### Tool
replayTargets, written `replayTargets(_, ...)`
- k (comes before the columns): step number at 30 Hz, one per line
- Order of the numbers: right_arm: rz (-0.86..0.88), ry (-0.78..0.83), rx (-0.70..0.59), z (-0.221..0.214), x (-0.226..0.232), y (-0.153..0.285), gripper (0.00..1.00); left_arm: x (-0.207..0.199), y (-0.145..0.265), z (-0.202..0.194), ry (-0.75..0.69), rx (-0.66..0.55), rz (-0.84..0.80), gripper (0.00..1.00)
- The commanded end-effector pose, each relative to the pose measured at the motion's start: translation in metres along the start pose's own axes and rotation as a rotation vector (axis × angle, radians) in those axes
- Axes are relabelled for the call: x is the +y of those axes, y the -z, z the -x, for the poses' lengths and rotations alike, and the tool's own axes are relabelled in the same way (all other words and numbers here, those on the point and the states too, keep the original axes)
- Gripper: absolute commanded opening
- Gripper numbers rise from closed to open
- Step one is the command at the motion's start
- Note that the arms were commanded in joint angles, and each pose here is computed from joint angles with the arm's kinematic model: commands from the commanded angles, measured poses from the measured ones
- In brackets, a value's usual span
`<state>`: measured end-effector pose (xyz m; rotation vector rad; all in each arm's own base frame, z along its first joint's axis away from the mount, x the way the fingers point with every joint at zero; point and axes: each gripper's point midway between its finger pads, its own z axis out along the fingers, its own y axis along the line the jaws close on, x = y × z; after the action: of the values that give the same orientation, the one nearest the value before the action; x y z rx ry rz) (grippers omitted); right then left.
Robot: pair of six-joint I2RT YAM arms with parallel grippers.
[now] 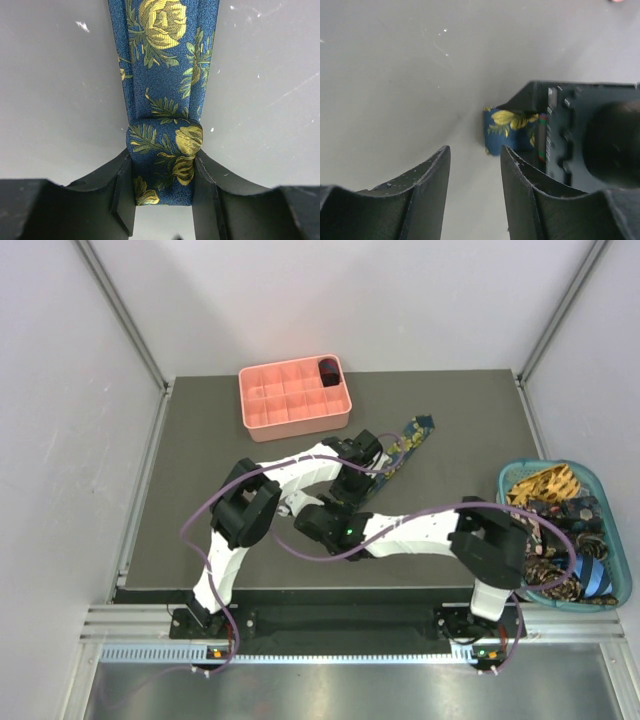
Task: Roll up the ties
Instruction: Roll the tie
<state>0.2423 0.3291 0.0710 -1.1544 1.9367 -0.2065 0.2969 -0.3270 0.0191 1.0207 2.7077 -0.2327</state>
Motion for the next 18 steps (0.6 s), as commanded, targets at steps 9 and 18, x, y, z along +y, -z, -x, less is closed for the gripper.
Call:
replayTargets(9, -0.218, 0.204, 0.159, -0.006, -0.009, -0.019, 0.48, -0.007, -0.005, -0.106, 0.032, 0.451, -0.003, 0.17)
replayTargets(18, -0.310, 0.297, 0.200, -0.009, -0.014, -0.028, 0.53, -0.007, -0.008, -0.096, 0.018, 0.476, -0.001, 0.17)
